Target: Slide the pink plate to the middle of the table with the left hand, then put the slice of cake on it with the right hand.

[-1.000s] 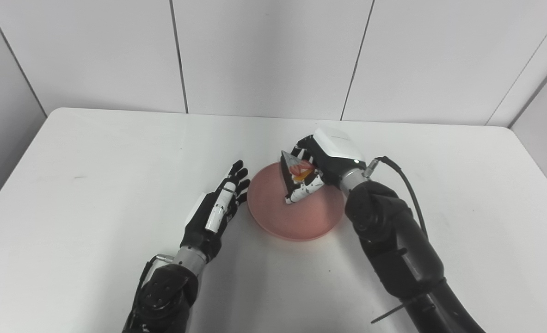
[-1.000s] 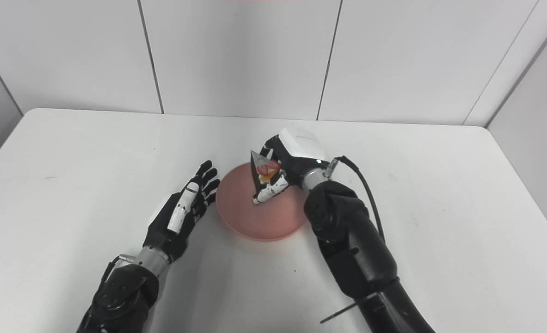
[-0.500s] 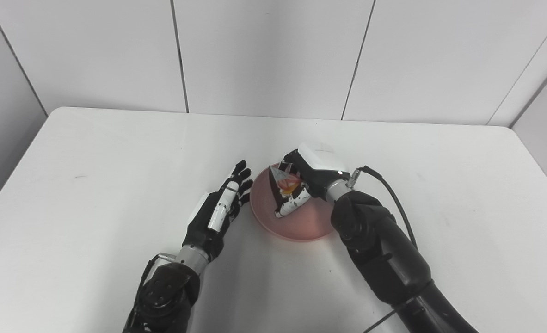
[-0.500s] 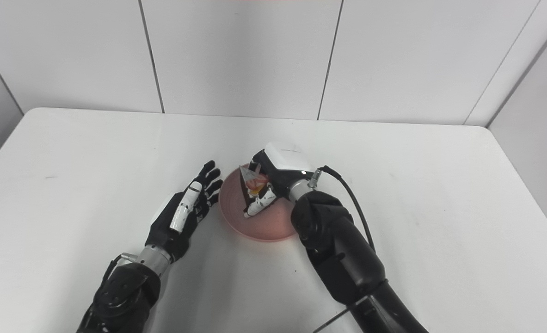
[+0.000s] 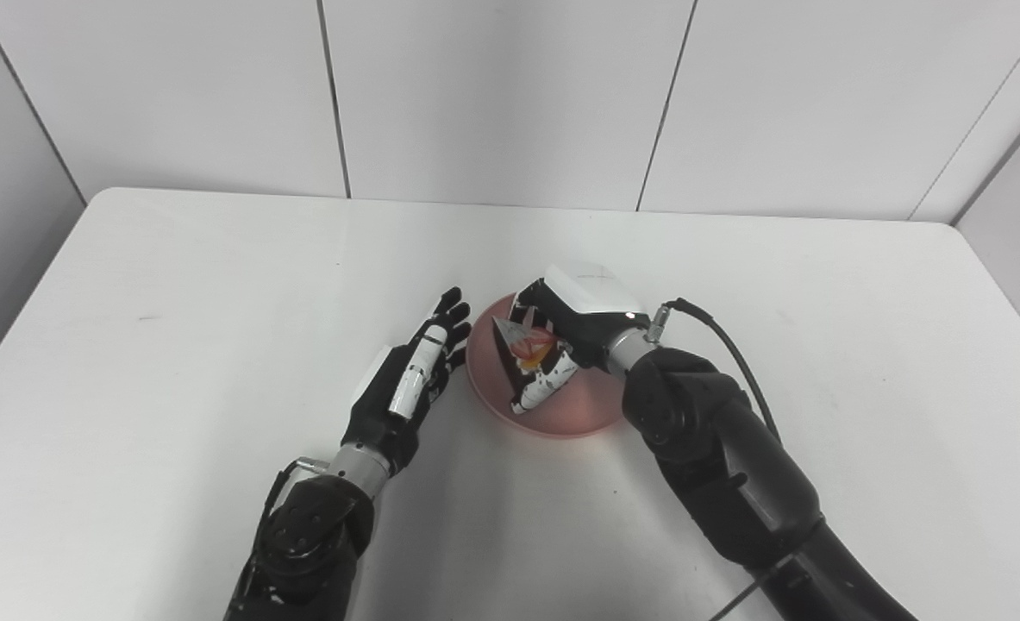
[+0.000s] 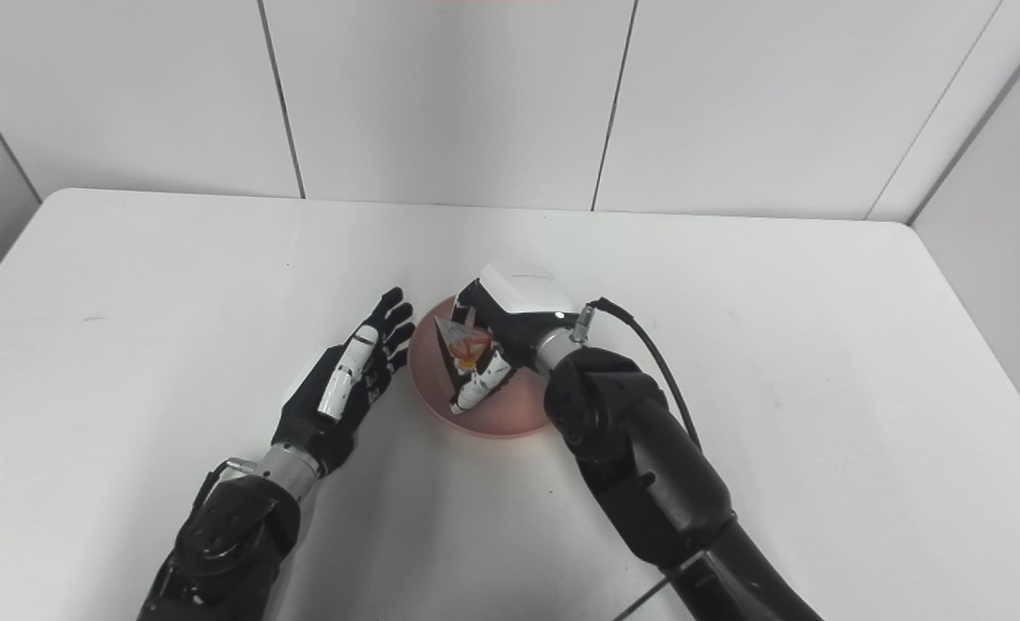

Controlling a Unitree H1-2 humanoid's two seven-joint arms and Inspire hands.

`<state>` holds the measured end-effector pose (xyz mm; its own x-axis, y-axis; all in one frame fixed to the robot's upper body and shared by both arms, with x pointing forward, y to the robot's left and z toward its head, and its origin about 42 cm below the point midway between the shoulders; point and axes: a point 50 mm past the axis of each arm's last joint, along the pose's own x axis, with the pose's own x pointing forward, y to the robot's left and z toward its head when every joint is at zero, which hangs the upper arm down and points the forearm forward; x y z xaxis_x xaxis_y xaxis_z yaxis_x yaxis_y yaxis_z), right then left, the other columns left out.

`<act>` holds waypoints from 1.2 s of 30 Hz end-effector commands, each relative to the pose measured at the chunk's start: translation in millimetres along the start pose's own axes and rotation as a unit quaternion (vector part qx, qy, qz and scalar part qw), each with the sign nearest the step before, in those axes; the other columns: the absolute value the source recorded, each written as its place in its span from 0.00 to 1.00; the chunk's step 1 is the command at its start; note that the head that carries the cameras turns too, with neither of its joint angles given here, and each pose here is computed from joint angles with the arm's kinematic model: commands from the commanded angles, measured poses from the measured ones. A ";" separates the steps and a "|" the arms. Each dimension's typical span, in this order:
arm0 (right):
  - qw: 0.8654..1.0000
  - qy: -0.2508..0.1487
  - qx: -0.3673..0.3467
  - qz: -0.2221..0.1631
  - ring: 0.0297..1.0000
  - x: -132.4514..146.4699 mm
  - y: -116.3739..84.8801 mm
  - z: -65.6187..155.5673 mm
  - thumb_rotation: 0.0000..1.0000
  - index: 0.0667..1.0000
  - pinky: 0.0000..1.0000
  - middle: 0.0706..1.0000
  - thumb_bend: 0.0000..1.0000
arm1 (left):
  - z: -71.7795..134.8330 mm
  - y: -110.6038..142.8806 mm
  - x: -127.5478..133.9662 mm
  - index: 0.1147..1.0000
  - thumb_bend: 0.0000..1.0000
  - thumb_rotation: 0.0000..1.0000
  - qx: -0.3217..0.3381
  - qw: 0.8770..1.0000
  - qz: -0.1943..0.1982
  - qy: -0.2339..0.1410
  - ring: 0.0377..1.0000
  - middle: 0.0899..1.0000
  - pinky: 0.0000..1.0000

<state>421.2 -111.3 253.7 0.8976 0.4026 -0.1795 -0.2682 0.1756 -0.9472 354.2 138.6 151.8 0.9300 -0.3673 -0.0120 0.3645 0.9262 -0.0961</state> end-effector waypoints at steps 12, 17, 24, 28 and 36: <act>0.998 0.024 -0.052 0.034 0.53 -6.4 -23.5 5.6 0.56 0.80 0.39 0.63 0.85 | -20.4 -5.2 -5.4 0.98 0.38 1.00 -0.007 0.998 -0.010 0.065 0.98 1.00 0.95; 0.996 0.029 -0.078 0.042 0.69 -6.4 -23.4 3.2 0.82 0.87 0.52 0.81 0.90 | -21.0 -4.0 -6.7 0.97 0.38 1.00 -0.006 0.998 -0.007 0.065 0.97 0.99 0.93; 0.997 0.025 -0.072 0.035 0.84 -10.6 -26.4 0.3 1.00 0.97 0.74 0.92 0.91 | -21.9 -2.3 -6.6 0.97 0.39 1.00 -0.006 0.998 -0.005 0.067 0.97 0.99 0.93; 0.998 0.007 -0.063 0.001 0.84 -16.8 -31.4 1.1 0.98 0.95 0.80 0.90 0.88 | -21.3 -1.4 -6.5 0.97 0.40 1.00 -0.007 0.998 -0.007 0.067 0.97 0.99 0.94; 0.995 -0.016 -0.066 -0.071 0.83 -41.1 -50.1 6.4 0.97 0.92 0.83 0.87 0.85 | -20.1 1.4 -8.8 0.98 0.39 1.00 -0.004 0.998 -0.004 0.066 0.96 0.99 0.94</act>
<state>398.3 -129.2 283.7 0.9060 0.3901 -0.1645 -0.2190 0.0993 -0.9707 354.1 140.3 153.6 0.9304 -0.3664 -0.0128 0.3638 0.9269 -0.0924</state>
